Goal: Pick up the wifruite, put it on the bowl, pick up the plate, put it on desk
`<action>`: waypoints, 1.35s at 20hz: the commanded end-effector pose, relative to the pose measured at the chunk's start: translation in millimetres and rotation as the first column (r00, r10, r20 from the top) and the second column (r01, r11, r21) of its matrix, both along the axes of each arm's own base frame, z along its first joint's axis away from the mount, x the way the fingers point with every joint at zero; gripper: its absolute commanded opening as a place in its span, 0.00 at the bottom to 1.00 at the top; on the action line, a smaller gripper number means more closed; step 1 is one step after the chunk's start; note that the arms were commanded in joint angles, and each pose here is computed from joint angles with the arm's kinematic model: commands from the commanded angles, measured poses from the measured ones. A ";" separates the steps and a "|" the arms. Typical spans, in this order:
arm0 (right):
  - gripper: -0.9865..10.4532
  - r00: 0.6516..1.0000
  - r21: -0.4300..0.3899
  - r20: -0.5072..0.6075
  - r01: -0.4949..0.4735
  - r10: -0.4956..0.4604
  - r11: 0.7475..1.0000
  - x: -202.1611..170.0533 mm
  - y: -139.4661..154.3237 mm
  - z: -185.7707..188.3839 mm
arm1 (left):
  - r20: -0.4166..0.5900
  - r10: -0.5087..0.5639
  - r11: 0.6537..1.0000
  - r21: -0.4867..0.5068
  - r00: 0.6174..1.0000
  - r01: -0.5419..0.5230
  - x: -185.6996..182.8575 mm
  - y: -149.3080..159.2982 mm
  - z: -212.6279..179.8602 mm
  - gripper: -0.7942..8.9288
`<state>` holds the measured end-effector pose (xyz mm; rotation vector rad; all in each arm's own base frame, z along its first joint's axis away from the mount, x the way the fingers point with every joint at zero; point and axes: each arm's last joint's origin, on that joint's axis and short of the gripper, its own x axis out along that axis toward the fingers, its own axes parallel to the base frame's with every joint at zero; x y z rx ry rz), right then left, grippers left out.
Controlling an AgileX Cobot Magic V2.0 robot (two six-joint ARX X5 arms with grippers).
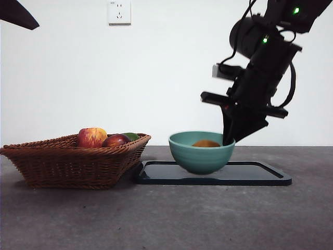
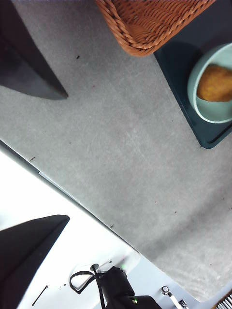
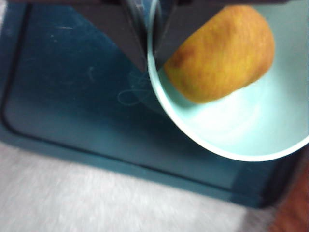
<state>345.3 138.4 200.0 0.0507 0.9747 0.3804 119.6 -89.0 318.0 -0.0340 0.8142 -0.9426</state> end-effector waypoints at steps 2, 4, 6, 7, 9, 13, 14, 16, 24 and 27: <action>0.10 1.000 0.008 0.025 -0.013 0.013 1.000 6.5 4.4 0.8 | 0.014 -0.015 1.000 -0.001 1.000 0.015 0.6 -1.4 2.1 0.47; 0.10 1.000 0.007 0.020 -0.009 0.008 1.000 6.9 2.5 0.4 | 0.013 -0.015 1.000 -0.001 1.000 0.015 0.6 -1.4 2.0 0.47; 0.10 1.000 0.005 0.016 -0.009 0.009 1.000 6.6 2.4 0.2 | 0.013 -0.015 1.000 -0.001 1.000 0.015 0.6 -1.4 2.0 0.47; 0.11 1.000 0.006 0.017 -0.009 0.009 1.000 6.6 2.5 0.2 | 0.013 -0.015 1.000 -0.001 1.000 0.015 0.6 -1.4 2.0 0.47; 0.23 1.000 0.006 0.016 -0.009 0.009 1.000 6.5 2.5 0.2 | 0.013 -0.015 1.000 -0.001 1.000 0.015 0.6 -1.4 2.0 0.47; 0.27 1.000 0.009 0.011 -0.008 0.008 1.000 6.4 2.6 1.8 | 0.013 -0.015 1.000 -0.001 1.000 0.015 0.6 -1.4 2.0 0.47; 0.27 1.000 0.005 0.009 -0.003 0.003 1.000 6.1 1.4 6.0 | 0.014 -0.014 1.000 -0.001 1.000 0.014 0.6 -1.4 2.0 0.47; 0.28 1.000 0.011 0.028 0.001 -0.002 1.000 5.1 -1.1 21.4 | 0.014 -0.014 1.000 -0.001 1.000 0.014 0.6 -1.4 2.0 0.47; 0.28 0.984 0.082 0.168 -0.067 0.053 0.994 -47.3 -18.9 115.5 | 0.016 -0.015 1.000 -0.001 1.000 0.015 0.6 -1.5 2.1 0.47; 0.28 0.977 0.076 0.190 -0.112 0.096 0.991 -84.5 -32.0 145.1 | 0.015 -0.015 1.000 -0.001 1.000 0.015 0.6 -1.5 2.1 0.47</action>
